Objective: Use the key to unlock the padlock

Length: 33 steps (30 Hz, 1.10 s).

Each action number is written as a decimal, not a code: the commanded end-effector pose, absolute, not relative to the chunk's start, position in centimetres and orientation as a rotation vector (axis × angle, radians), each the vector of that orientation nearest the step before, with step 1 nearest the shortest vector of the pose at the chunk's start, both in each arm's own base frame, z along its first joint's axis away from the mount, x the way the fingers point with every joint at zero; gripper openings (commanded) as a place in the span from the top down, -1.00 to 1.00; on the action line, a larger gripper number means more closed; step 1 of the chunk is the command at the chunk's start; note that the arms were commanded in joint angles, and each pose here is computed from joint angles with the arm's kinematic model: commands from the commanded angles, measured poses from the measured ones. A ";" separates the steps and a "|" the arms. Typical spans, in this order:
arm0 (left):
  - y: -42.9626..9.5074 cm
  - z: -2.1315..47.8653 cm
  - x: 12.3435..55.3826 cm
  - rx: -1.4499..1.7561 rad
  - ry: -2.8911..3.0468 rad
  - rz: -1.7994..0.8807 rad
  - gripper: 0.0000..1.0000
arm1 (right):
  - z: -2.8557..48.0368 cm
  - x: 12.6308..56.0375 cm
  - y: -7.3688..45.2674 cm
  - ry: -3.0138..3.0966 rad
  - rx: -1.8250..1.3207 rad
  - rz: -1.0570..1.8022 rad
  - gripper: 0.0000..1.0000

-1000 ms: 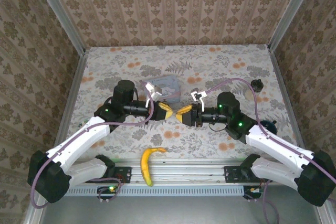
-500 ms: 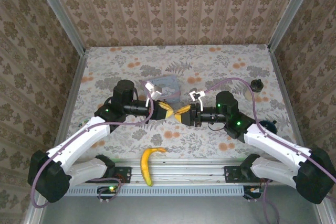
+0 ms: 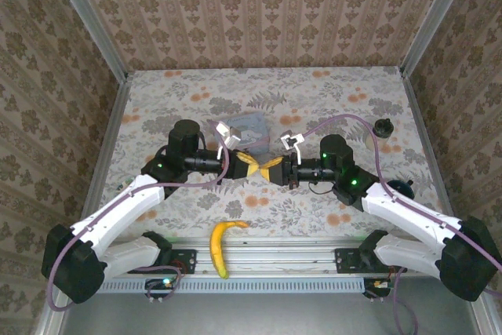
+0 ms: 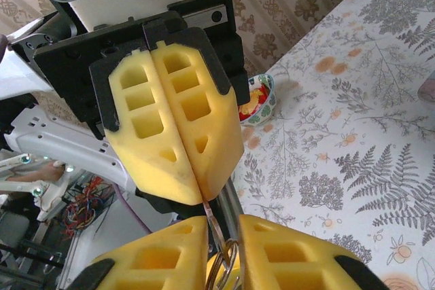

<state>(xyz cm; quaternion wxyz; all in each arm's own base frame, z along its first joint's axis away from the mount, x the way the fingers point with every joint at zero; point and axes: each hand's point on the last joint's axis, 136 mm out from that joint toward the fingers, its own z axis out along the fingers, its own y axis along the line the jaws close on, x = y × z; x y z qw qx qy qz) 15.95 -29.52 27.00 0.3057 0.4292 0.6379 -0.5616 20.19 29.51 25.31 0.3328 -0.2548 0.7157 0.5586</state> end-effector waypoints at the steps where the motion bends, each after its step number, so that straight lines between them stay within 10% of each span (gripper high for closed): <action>1: -29.2 27.8 15.8 1.132 1.653 -1.502 1.00 | 26.9 19.9 29.4 1.810 -0.672 1.470 0.69; 10: -29.2 28.3 16.6 1.081 1.657 -1.493 0.95 | 26.7 19.9 29.2 1.828 -0.650 1.465 1.00; 14: -28.5 28.1 18.8 0.930 1.727 -1.399 -0.14 | 26.0 20.8 28.6 1.859 -0.583 1.402 1.00; 18: -26.5 27.9 21.3 0.721 1.780 -1.231 -0.66 | 24.6 22.1 27.1 1.928 -0.462 1.285 1.00; 33: -21.0 19.6 26.2 0.121 2.049 -0.828 -1.00 | 16.9 25.2 18.4 2.209 0.173 0.799 1.00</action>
